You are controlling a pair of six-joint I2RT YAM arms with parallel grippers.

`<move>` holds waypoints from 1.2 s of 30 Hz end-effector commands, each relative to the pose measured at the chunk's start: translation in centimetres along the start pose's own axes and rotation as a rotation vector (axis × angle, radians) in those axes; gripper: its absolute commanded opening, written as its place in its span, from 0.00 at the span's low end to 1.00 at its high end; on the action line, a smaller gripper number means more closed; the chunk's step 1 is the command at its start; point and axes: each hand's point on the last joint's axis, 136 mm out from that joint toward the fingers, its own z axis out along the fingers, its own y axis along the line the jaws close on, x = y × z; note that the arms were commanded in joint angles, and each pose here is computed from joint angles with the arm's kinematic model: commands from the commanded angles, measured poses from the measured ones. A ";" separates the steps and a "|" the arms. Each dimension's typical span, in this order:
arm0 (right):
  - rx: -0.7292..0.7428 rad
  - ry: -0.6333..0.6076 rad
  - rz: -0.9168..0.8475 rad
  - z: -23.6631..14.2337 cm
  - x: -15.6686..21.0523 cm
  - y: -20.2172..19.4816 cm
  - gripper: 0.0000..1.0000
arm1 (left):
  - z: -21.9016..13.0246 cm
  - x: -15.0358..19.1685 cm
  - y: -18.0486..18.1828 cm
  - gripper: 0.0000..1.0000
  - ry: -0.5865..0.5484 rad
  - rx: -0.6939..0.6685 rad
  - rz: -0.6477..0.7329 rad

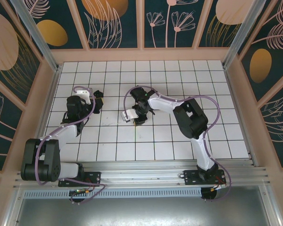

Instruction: Insert the wireless bluetooth earbuds into the charging case

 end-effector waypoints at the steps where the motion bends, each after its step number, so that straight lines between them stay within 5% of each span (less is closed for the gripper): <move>1: -0.086 0.029 0.042 0.3 1.2 1.3 0.44 | 0.2 -0.9 -0.3 0.01 -0.014 0.000 0.029; 27: -0.127 0.125 0.350 -1.9 2.6 4.8 0.23 | 0.4 -1.0 -0.3 0.01 -0.017 0.006 0.027; 36: 0.057 -0.086 0.621 -6.3 -1.1 2.0 0.32 | 0.3 -1.1 -0.4 0.01 -0.018 0.006 0.027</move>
